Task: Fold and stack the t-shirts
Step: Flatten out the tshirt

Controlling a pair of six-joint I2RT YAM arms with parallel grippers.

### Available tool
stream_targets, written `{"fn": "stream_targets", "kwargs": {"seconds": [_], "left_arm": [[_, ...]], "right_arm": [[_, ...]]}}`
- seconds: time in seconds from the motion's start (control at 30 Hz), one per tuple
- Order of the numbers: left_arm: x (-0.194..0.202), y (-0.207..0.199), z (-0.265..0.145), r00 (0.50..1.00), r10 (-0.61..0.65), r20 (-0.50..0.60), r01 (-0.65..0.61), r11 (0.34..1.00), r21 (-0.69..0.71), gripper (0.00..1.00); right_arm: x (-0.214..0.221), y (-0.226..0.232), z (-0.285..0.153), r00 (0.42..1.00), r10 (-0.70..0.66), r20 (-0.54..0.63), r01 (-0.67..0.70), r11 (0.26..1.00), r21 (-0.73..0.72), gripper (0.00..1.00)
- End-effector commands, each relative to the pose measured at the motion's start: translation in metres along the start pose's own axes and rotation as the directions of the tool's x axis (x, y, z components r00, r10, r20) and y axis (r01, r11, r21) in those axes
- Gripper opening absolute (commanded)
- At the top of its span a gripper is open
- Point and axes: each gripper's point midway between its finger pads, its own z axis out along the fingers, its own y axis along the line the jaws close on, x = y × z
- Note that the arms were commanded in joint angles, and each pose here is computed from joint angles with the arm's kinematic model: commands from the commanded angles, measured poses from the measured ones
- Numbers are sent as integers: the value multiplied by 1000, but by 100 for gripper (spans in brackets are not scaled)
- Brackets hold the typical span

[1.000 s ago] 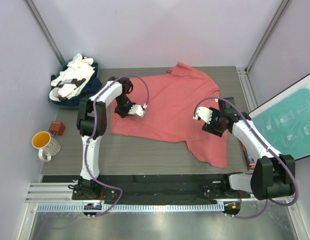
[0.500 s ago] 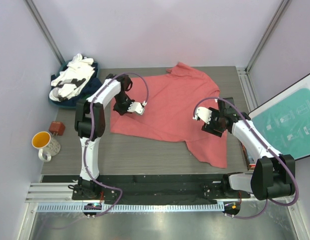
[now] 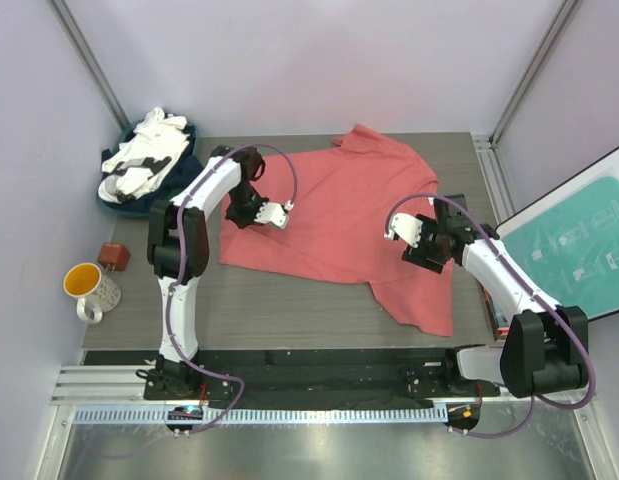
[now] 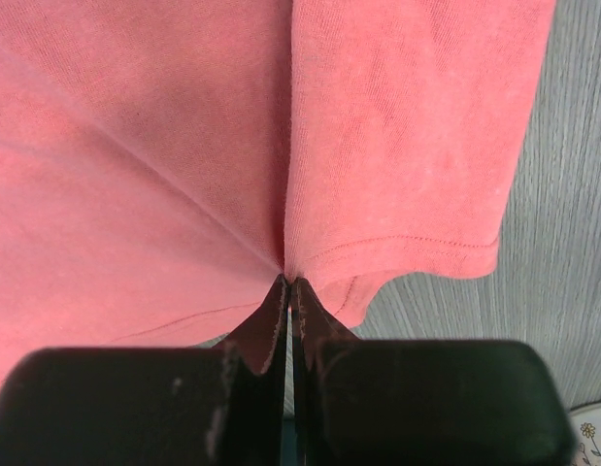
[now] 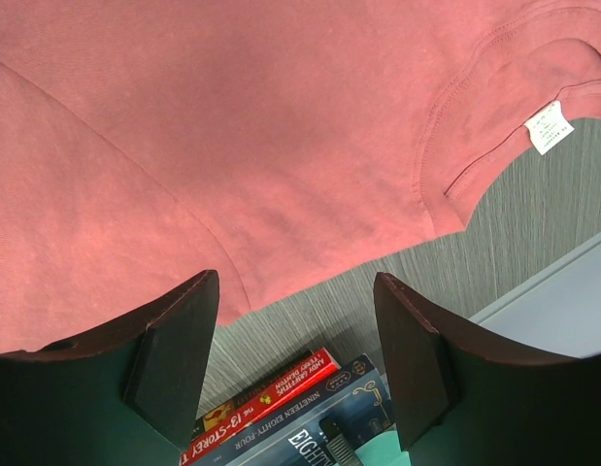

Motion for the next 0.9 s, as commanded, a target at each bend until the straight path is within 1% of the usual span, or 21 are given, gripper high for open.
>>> {"fn": "stream_targets", "kwargs": {"seconds": [0.0, 0.03, 0.13, 0.17, 0.33, 0.53, 0.6, 0.63, 0.73, 0.87], "left_arm": [[-1, -2, -25, 1000, -2, -21, 1, 1000, -29, 0], [-1, -1, -25, 1000, 0, -24, 0, 1000, -30, 0], [-1, -1, -23, 999, -4, -35, 3, 1000, -29, 11], [-1, -1, -23, 999, -3, -35, 2, 1000, -23, 0], [-5, -3, -26, 1000, 15, -17, -15, 1000, -4, 0], [-6, -1, -16, 1000, -6, -12, 6, 1000, 7, 1], [-6, -3, -13, 1000, -20, -22, 20, 1000, 20, 15], [-6, -6, -10, 999, -26, -20, 27, 999, 32, 28], [-10, -14, -3, 1000, -13, -15, 14, 998, 64, 37], [-13, -16, 7, 1000, 4, -27, -2, 996, 84, 38]], "right_arm": [[-8, -16, -4, 1000, -6, 14, 5, 999, 48, 70], [-8, -16, -3, 1000, -6, 12, 5, 999, 49, 71], [-7, -15, -2, 1000, -3, 12, 2, 999, 49, 71], [-8, -16, -3, 1000, -6, 12, 5, 999, 52, 71], [-8, -17, 0, 1000, -4, 12, 4, 999, 51, 70], [-9, -19, 0, 1000, 2, 13, -2, 999, 52, 70], [-8, -19, 0, 1000, 1, 11, -2, 998, 55, 70], [-9, -20, -1, 1000, 1, 13, -2, 998, 57, 70], [-8, -20, 0, 1000, 3, 9, -4, 998, 58, 70], [-8, -19, 0, 1000, 4, 12, -5, 998, 56, 70]]}}
